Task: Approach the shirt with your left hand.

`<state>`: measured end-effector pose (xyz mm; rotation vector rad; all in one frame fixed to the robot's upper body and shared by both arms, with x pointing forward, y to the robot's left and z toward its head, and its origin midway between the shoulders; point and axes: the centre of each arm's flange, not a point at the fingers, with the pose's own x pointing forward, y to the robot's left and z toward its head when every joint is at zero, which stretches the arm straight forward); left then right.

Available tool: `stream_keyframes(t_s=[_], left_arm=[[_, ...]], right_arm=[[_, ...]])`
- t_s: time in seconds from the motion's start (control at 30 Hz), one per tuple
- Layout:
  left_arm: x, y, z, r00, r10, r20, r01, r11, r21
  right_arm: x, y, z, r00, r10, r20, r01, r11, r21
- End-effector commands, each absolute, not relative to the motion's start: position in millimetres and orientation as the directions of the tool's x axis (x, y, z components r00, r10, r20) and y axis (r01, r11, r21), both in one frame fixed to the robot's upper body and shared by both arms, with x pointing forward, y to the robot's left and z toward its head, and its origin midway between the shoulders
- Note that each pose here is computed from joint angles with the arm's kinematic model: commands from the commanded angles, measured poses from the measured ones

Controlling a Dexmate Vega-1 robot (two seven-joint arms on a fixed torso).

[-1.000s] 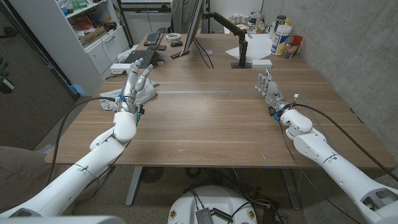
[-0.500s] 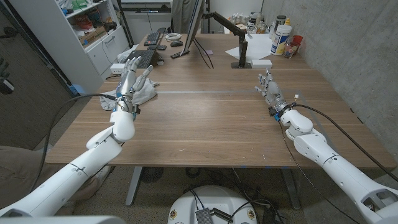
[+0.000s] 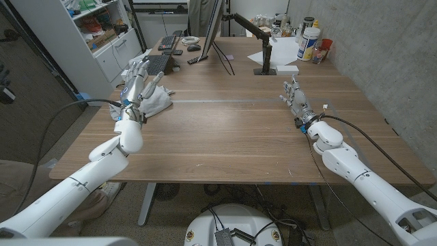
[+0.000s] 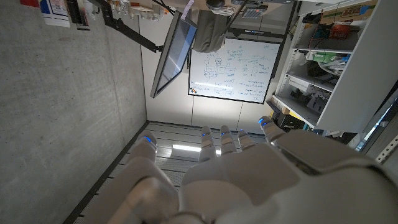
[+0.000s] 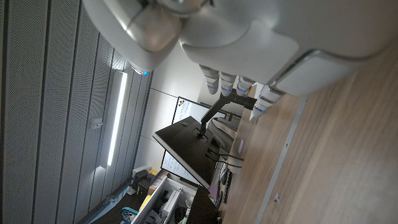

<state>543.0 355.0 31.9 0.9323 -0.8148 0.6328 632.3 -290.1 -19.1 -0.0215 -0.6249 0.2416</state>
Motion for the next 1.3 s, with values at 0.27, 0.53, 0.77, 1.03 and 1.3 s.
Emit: stream_keyframes(t_s=[0.27,0.53,0.77,1.03,1.3], left_arm=[[542.5,375.2,41.0,0.522,0.176,0.835,-0.820,0.375,0.433],[545.3,380.1,42.9,0.522,0.194,0.831,-0.828,0.347,0.440],[549.9,383.1,45.1,0.530,0.204,0.823,-0.829,0.329,0.452],[563.1,388.7,49.9,0.554,0.226,0.801,-0.822,0.305,0.482],[571.8,390.1,53.9,0.562,0.243,0.791,-0.821,0.280,0.497]], right_arm=[[630.0,-288.6,-20.2,0.786,0.225,0.576,-0.205,0.974,-0.100],[629.1,-288.4,-19.5,0.786,0.226,0.576,-0.206,0.973,-0.100],[629.4,-290.0,-18.6,0.783,0.228,0.579,-0.208,0.973,-0.101],[630.2,-291.7,-15.5,0.781,0.236,0.577,-0.212,0.971,-0.110],[630.5,-295.3,-13.6,0.783,0.236,0.575,-0.212,0.971,-0.111]])
